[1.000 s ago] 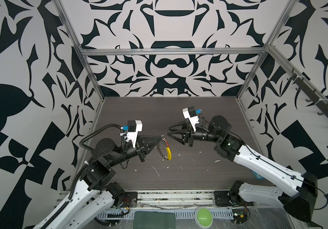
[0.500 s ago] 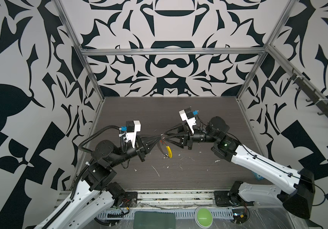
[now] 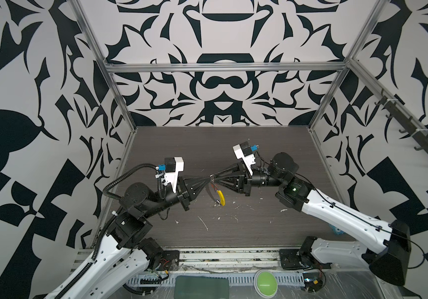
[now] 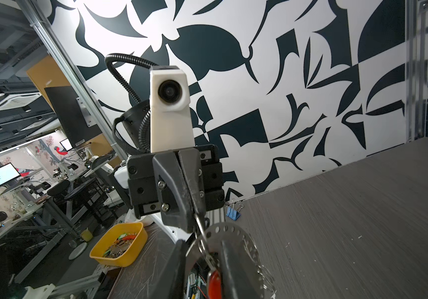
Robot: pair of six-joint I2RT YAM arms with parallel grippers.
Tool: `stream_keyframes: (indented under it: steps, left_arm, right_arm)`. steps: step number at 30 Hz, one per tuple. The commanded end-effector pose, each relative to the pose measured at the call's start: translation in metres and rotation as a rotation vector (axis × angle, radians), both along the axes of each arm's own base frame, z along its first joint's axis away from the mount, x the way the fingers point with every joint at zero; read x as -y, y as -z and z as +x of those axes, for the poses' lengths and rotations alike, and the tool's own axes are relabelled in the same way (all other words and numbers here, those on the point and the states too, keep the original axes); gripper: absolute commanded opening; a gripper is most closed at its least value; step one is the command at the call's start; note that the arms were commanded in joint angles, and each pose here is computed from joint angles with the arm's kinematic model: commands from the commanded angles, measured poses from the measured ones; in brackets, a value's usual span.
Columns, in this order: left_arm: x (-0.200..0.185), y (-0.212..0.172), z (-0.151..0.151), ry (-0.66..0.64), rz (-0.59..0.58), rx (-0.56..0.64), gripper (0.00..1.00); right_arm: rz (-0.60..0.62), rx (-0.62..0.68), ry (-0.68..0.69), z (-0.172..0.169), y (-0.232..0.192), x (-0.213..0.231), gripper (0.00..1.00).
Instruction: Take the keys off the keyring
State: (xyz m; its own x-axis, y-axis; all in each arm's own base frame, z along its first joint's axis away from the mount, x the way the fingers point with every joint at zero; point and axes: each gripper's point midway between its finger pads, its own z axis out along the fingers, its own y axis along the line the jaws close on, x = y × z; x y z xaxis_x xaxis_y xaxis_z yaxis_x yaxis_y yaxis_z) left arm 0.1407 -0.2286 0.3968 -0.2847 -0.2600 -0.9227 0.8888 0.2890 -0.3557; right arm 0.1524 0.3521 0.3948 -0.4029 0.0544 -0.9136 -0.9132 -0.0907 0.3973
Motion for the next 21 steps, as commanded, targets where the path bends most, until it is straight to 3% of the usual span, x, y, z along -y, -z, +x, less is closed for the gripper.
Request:
stream_keyframes:
  steps: [1, 9, 14, 18, 19, 21]
  left_arm:
    - [-0.0019, -0.0082, -0.0015, 0.0, -0.03, 0.025, 0.0]
    - [-0.0001, -0.0074, -0.0014, 0.009, -0.027, 0.022, 0.0]
    - [0.0004, -0.0074, -0.0009, 0.01, -0.025, 0.016, 0.0]
    - [0.0003, -0.0061, 0.0007, 0.003, -0.011, -0.006, 0.0]
    - [0.0002, -0.0051, 0.0016, -0.002, -0.006, -0.015, 0.06]
    - [-0.0014, -0.0035, 0.001, -0.006, 0.003, -0.037, 0.29]
  right_arm:
    - [0.055, 0.054, -0.013, -0.0049, -0.0247, 0.0022, 0.24]
    - [0.056, 0.052, -0.022, -0.006, -0.0252, 0.0018, 0.14]
    - [0.052, 0.051, -0.019, -0.0062, -0.0239, 0.0028, 0.01]
    - [0.038, 0.054, -0.011, -0.0065, -0.0223, 0.0044, 0.0]
    - [0.032, 0.057, -0.008, -0.0067, -0.0219, 0.0051, 0.0]
    - [0.012, 0.064, -0.001, -0.0065, -0.021, 0.0074, 0.0]
